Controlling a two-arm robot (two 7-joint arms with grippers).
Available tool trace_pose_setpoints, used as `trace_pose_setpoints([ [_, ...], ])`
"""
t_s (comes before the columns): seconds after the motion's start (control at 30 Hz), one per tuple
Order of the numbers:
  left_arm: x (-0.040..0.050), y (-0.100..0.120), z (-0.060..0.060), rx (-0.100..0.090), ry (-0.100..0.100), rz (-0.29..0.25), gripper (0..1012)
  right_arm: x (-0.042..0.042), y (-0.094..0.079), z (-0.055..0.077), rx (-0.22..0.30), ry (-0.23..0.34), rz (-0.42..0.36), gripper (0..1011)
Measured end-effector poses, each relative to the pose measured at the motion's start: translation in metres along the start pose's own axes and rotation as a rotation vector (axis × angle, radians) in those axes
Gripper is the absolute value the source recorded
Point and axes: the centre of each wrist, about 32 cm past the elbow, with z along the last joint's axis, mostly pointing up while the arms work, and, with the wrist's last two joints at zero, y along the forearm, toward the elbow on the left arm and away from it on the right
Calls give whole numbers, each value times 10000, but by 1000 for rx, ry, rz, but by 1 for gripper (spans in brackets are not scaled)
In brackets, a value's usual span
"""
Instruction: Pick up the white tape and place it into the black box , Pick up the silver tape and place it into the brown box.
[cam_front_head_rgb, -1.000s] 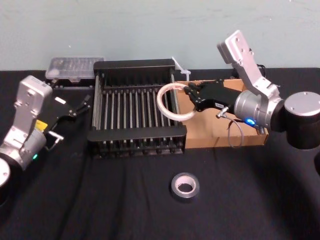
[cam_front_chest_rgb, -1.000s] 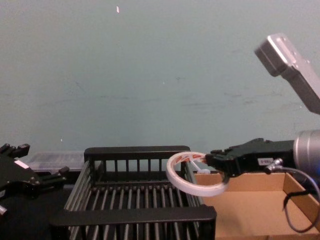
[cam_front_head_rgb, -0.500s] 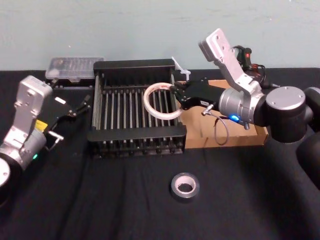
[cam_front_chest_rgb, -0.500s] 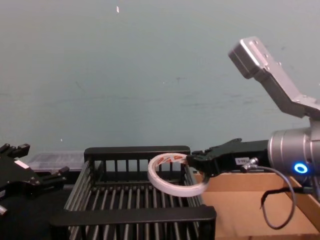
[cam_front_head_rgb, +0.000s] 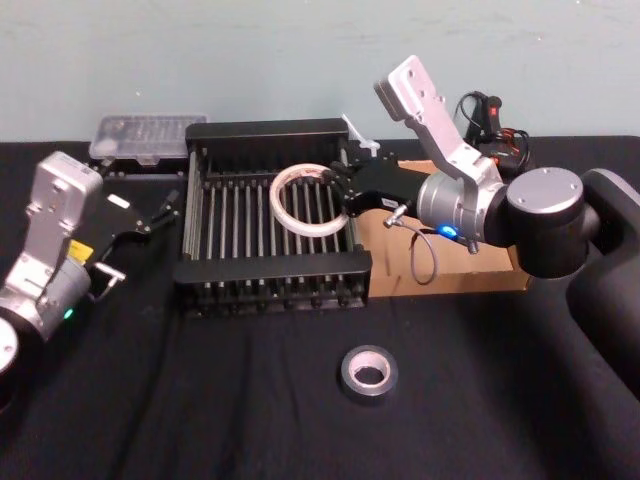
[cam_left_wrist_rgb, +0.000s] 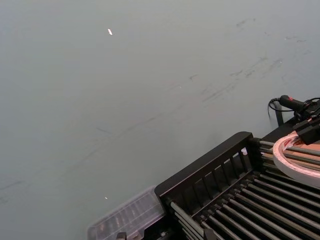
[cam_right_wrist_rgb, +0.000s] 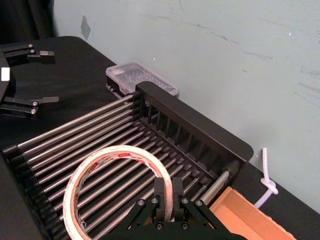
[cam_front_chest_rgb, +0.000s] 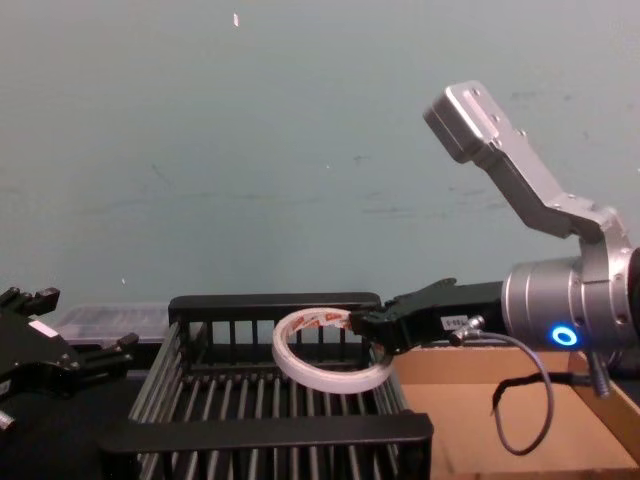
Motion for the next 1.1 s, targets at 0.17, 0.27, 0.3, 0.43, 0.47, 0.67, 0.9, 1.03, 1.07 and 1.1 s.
trace_pose_setpoints([
  [0.17, 0, 0, 0, 0, 0, 0, 1001, 1, 13, -1, 3, -1, 0, 95],
  [0.27, 0, 0, 0, 0, 0, 0, 1001, 1, 12, 3, 4, -2, -1, 95],
  [0.3, 0, 0, 0, 0, 0, 0, 1001, 2, 11, 4, 4, -2, -1, 95],
  [0.43, 0, 0, 0, 0, 0, 0, 1001, 3, 7, 5, 4, -2, -1, 95],
  [0.47, 0, 0, 0, 0, 0, 0, 1001, 2, 6, 5, 3, -2, -1, 95],
  [0.67, 0, 0, 0, 0, 0, 0, 1001, 1, 3, 3, 3, -1, -1, 111],
  [0.9, 0, 0, 0, 0, 0, 0, 1001, 0, 2, 3, 2, -1, -1, 314],
  [1.03, 0, 0, 0, 0, 0, 0, 1001, 0, 1, 2, 2, 0, -1, 430],
  [1.07, 0, 0, 0, 0, 0, 0, 1002, 0, 0, 2, 2, 0, -1, 451],
  [1.1, 0, 0, 0, 0, 0, 0, 1001, 0, 0, 2, 1, 0, -1, 486],
])
